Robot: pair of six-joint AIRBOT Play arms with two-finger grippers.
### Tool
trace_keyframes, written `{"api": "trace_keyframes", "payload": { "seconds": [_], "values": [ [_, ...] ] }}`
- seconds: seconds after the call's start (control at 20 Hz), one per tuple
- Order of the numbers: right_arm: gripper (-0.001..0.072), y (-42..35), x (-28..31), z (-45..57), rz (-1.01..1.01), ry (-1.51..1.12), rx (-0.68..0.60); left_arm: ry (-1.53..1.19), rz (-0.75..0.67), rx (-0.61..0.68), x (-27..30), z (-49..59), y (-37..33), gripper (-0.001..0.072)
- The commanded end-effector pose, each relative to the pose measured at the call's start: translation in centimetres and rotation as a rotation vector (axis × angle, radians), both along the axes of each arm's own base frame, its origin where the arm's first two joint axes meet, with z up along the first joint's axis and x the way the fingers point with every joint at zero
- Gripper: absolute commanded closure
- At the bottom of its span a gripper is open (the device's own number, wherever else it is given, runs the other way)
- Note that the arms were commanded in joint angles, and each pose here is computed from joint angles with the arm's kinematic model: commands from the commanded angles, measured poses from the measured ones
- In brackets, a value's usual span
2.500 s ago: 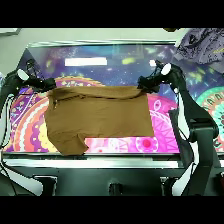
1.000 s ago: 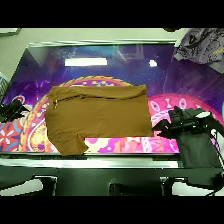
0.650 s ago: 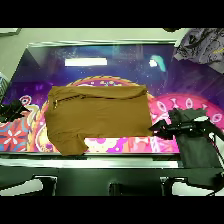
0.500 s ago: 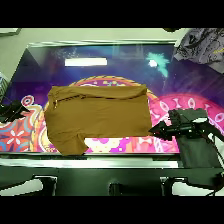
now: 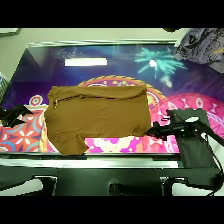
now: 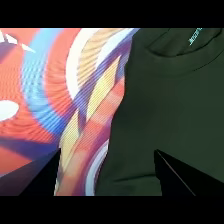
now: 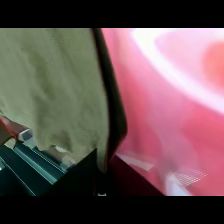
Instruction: Fold the clothes and pants, and hang the long-sleeved shirts on hangers.
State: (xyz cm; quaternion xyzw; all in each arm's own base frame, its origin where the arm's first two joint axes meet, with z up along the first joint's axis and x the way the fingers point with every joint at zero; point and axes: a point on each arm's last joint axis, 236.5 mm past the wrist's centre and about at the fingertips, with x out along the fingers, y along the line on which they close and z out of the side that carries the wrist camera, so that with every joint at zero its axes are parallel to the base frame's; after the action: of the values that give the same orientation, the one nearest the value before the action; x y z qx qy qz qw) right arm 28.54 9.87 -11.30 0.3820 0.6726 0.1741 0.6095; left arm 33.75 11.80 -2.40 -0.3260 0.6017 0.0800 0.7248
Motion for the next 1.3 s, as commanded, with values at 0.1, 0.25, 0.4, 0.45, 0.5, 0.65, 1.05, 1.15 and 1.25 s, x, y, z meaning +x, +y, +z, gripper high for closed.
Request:
{"api": "trace_keyframes", "payload": {
  "seconds": [0.1, 0.25, 0.4, 0.45, 0.5, 0.65, 1.05, 1.15, 1.25],
  "values": [
    [0.0677, -1.0, 1.3, 2.5, 0.008, -0.075, -0.101, -0.073, -0.009, -0.162, -3.8, -2.5, -3.1, 0.0047],
    [0.0677, -1.3, 2.0, 4.5, -0.017, -0.123, -0.118, -0.091, -0.006, -0.259, -5.0, -4.7, -5.8, 0.0047],
    [0.0676, -1.1, 1.8, 5.4, -0.015, -0.133, -0.112, -0.102, -0.027, -0.312, -5.6, -5.9, -8.2, 0.0048],
    [0.0676, -1.0, 1.7, 5.5, -0.014, -0.131, -0.109, -0.095, -0.034, -0.315, -6.0, -6.3, -8.7, 0.0048],
    [0.0676, -0.9, 1.7, 5.6, -0.012, -0.129, -0.104, -0.088, -0.033, -0.319, -6.3, -6.6, -8.9, 0.0055],
    [0.0676, -0.7, 1.6, 5.8, -0.012, -0.126, -0.092, -0.09, -0.05, -0.32, -6.7, -7.0, -9.2, 0.0058],
    [0.0677, -0.3, 1.9, 6.2, -0.026, -0.131, -0.07, -0.06, -0.023, -0.34, -6.9, -8.4, -10.0, 0.022],
    [0.0677, -0.4, 2.0, 6.6, -0.027, -0.148, -0.075, -0.037, -0.052, -0.355, -7.1, -8.9, -11.0, 0.051],
    [0.0677, -0.4, 2.1, 7.2, -0.028, -0.169, -0.081, -0.045, -0.066, -0.357, -6.7, -8.8, -11.4, 0.0691]
  ]
}}
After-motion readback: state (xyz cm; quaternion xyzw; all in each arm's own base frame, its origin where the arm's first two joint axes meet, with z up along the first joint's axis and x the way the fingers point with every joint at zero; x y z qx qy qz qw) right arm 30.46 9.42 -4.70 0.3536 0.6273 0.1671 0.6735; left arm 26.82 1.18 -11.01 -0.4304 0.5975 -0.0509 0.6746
